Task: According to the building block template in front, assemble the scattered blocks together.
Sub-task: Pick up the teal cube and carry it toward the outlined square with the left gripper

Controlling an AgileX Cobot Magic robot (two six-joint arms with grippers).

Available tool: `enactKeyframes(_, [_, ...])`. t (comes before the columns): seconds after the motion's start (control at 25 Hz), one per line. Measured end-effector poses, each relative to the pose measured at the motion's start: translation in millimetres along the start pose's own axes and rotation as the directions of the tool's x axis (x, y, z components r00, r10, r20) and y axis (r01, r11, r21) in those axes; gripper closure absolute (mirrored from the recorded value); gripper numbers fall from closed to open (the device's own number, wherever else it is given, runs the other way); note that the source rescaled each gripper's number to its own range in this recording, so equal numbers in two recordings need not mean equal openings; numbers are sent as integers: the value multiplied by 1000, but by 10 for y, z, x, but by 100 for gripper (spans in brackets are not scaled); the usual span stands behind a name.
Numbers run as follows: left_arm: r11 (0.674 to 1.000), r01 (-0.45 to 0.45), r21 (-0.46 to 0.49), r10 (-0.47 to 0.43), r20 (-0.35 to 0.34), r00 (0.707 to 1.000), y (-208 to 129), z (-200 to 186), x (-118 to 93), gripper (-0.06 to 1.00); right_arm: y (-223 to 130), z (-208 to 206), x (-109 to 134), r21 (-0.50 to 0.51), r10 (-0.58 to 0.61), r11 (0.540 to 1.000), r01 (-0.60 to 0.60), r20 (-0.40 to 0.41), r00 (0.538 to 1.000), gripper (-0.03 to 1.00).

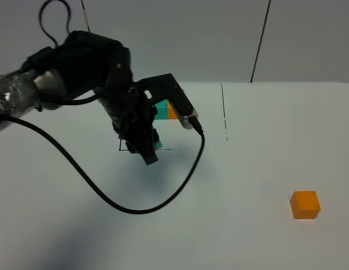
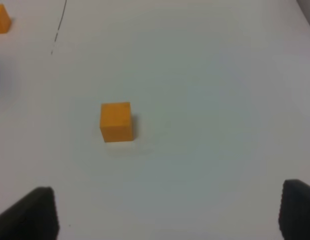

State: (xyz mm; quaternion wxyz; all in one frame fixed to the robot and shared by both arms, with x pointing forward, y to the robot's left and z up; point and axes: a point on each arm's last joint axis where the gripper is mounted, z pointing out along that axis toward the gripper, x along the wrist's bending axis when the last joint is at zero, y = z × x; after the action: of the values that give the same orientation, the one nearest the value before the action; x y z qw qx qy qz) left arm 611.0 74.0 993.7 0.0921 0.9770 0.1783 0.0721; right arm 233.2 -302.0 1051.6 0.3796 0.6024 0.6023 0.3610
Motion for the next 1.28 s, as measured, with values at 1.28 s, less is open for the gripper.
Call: enactKeyframes(1.28, [937, -320, 138, 298, 161, 941, 578, 1047, -291, 94, 0, 0, 0, 0, 1, 1000, -1, 0, 1000, 21])
